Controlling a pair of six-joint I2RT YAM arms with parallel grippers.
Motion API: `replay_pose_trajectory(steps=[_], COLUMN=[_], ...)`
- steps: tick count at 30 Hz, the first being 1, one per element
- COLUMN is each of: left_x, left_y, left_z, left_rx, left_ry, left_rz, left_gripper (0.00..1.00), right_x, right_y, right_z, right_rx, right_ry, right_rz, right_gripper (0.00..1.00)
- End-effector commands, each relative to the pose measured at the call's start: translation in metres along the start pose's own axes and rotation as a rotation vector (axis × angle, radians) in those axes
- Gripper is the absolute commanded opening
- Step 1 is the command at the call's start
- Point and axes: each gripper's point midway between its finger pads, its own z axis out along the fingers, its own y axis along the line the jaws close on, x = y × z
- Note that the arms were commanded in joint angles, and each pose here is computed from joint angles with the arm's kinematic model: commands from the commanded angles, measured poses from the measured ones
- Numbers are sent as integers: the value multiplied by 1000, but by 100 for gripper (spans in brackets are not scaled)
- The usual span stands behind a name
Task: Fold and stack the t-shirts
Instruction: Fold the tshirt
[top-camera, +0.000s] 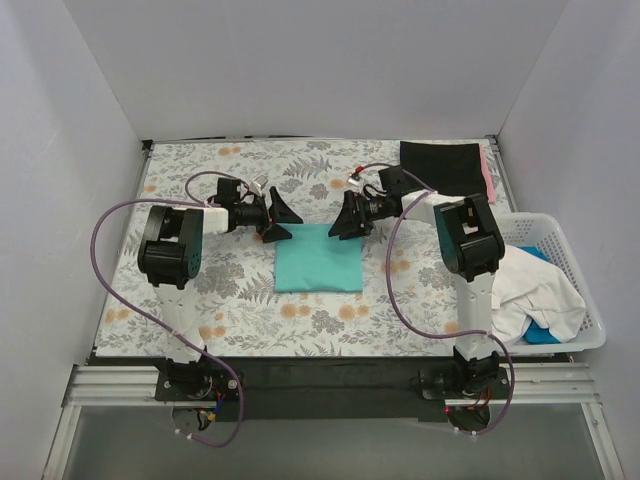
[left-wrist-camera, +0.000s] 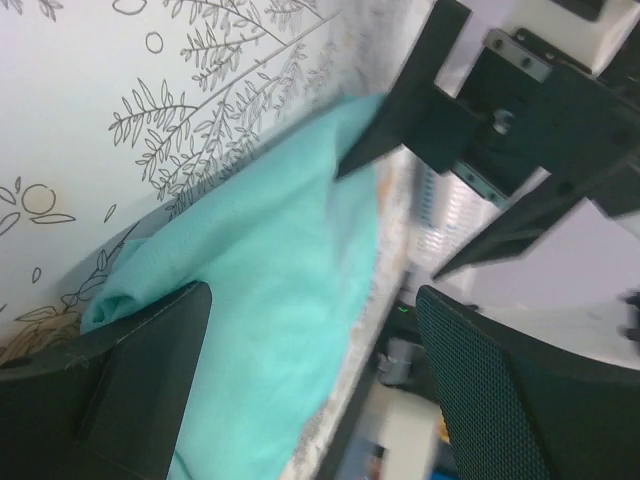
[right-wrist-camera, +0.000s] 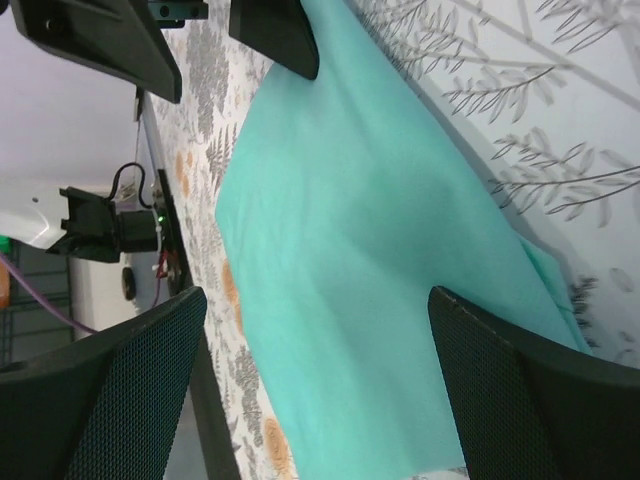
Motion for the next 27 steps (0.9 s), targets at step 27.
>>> replay_pose_trajectory(steps=[27], left_x=[18], left_y=[-130], left_z=[-104], left_rx=[-103], left_ry=[-91], left_rz=[1310], left_gripper=[89], right_x=[-41], right_y=[85], right_z=[-171], right_rx=[651], right_ry=[-350], right_rz=[-613], right_gripper=[98])
